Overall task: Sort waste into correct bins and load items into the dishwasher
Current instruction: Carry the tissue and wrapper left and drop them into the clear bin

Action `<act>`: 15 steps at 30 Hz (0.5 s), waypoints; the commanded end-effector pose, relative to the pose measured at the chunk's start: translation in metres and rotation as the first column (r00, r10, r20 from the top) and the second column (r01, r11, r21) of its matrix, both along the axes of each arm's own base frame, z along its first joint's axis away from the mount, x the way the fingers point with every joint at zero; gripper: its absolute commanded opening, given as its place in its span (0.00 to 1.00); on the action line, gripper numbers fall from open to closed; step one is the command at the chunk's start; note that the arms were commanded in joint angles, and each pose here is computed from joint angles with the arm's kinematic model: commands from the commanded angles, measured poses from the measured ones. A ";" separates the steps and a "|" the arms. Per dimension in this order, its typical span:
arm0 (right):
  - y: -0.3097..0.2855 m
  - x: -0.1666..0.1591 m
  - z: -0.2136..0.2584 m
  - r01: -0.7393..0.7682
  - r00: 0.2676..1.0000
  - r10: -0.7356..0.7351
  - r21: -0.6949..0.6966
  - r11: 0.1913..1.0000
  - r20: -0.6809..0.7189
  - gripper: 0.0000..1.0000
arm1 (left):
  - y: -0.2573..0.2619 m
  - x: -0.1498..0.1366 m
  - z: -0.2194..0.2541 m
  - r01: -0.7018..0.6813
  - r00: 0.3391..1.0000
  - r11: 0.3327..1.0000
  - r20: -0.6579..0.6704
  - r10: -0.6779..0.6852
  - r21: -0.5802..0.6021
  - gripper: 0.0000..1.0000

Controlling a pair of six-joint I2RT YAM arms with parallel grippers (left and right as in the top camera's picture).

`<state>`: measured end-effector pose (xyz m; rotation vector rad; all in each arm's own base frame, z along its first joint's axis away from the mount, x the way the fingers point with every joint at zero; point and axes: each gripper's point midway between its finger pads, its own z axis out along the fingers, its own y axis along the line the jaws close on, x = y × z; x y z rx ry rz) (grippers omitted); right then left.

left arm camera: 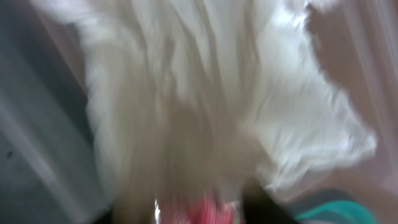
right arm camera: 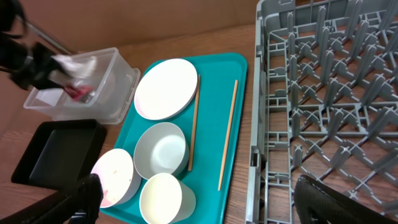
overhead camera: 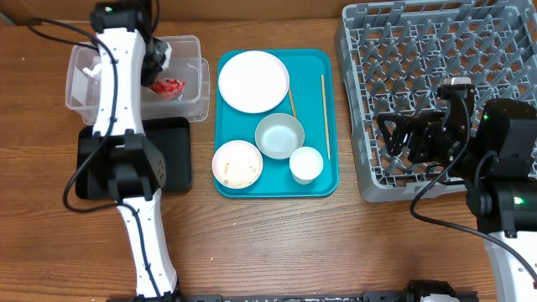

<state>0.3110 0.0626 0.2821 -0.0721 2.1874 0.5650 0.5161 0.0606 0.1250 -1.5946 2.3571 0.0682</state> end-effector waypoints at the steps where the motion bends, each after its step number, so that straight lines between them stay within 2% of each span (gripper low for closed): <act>1: 0.000 0.003 0.011 -0.003 1.000 0.003 0.003 1.000 0.030 1.00 | -0.005 0.002 -0.018 0.123 0.991 0.992 -0.049 -0.123 -0.007 1.00; 5: 0.000 0.003 0.011 -0.003 1.000 0.003 0.002 1.000 0.030 1.00 | -0.010 0.012 0.011 0.287 0.958 0.958 0.011 -0.287 0.016 1.00; 9: 0.000 0.003 0.011 -0.003 1.000 0.003 0.002 1.000 0.030 1.00 | -0.026 0.016 0.072 0.495 0.858 0.867 0.124 -0.498 0.057 1.00; 11: 0.001 0.002 0.011 -0.008 1.000 0.008 0.006 1.000 0.030 1.00 | -0.035 0.007 0.104 0.561 0.807 0.824 0.167 -0.566 0.080 1.00; 12: 0.007 0.000 0.013 -0.036 0.999 0.035 0.030 0.999 0.030 1.00 | -0.042 -0.009 0.134 0.603 0.769 0.791 0.188 -0.612 0.106 1.00; 15: 0.014 -0.003 0.016 -0.076 0.997 0.074 0.057 0.995 0.036 1.00 | -0.049 -0.037 0.168 0.644 0.729 0.752 0.187 -0.659 0.140 1.00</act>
